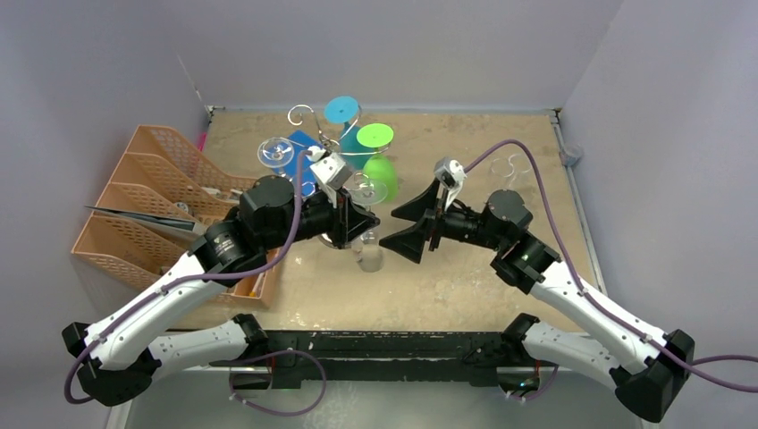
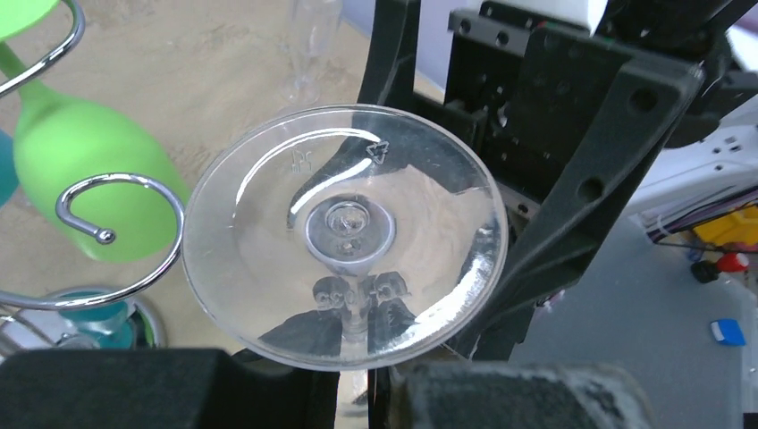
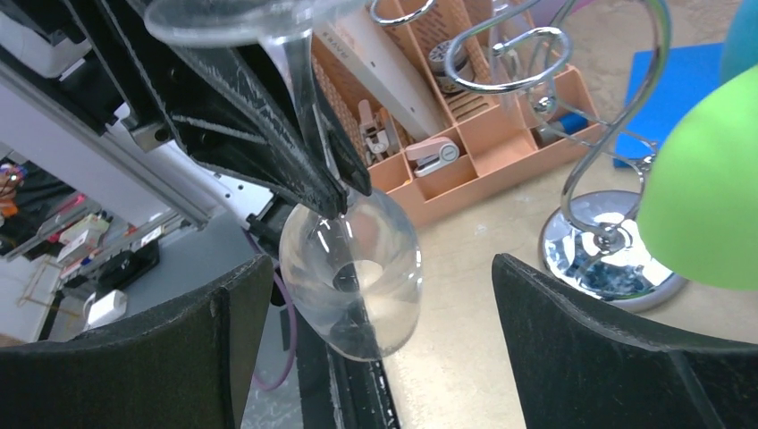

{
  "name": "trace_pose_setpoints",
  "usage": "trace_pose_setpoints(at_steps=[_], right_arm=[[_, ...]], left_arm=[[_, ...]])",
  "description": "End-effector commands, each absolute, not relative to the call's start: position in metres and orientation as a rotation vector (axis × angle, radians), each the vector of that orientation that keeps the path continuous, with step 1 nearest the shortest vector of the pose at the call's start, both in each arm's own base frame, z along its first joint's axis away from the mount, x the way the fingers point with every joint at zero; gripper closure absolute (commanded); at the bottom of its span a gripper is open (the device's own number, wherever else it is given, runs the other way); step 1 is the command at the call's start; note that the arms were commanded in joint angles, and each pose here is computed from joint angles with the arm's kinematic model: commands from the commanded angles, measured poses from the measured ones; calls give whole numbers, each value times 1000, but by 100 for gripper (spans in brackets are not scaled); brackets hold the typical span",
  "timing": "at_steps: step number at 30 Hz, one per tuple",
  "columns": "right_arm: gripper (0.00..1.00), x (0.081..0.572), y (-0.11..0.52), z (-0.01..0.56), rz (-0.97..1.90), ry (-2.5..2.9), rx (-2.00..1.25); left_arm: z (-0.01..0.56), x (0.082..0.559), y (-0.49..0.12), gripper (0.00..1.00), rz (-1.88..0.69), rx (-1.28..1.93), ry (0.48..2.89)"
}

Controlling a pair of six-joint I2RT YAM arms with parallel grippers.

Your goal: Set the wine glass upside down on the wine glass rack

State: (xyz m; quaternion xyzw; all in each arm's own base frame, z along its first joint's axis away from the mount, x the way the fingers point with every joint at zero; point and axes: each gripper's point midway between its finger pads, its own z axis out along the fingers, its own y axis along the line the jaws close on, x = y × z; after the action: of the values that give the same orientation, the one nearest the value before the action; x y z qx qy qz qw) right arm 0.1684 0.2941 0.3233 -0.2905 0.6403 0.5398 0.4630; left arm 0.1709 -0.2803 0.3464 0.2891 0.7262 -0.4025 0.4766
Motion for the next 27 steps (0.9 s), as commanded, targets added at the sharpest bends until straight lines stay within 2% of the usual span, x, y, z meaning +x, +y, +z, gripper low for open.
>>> trace_pose_setpoints(at_steps=[1, 4, 14, 15, 17, 20, 22, 24, 27], right_arm=[[5, 155, 301, 344, 1355, 1457, -781], [1, 142, 309, 341, 1415, 1468, -824], [3, 146, 327, 325, 1355, 1529, -834], [5, 146, 327, 325, 1353, 1529, -835], [19, 145, 327, 325, 1351, 1531, -838], [43, 147, 324, 326, 1332, 1524, -824], [48, 148, 321, 330, 1321, 1504, -810], [50, 149, 319, 333, 1312, 1486, -796], [52, 152, 317, 337, 1302, 1466, -767]], left_arm=[[394, 167, -287, 100, -1126, 621, 1591], [397, 170, -287, 100, -1143, 568, 1574], [413, 164, -288, 100, -1254, 486, 1524], [413, 164, -288, 100, -1256, 482, 1524], [414, 162, -286, 100, -1259, 484, 1517], [414, 159, -286, 100, -1273, 494, 1507], [413, 158, -286, 99, -1278, 493, 1514], [414, 157, -285, 88, -1286, 481, 1517], [415, 158, -282, 65, -1280, 458, 1524]])
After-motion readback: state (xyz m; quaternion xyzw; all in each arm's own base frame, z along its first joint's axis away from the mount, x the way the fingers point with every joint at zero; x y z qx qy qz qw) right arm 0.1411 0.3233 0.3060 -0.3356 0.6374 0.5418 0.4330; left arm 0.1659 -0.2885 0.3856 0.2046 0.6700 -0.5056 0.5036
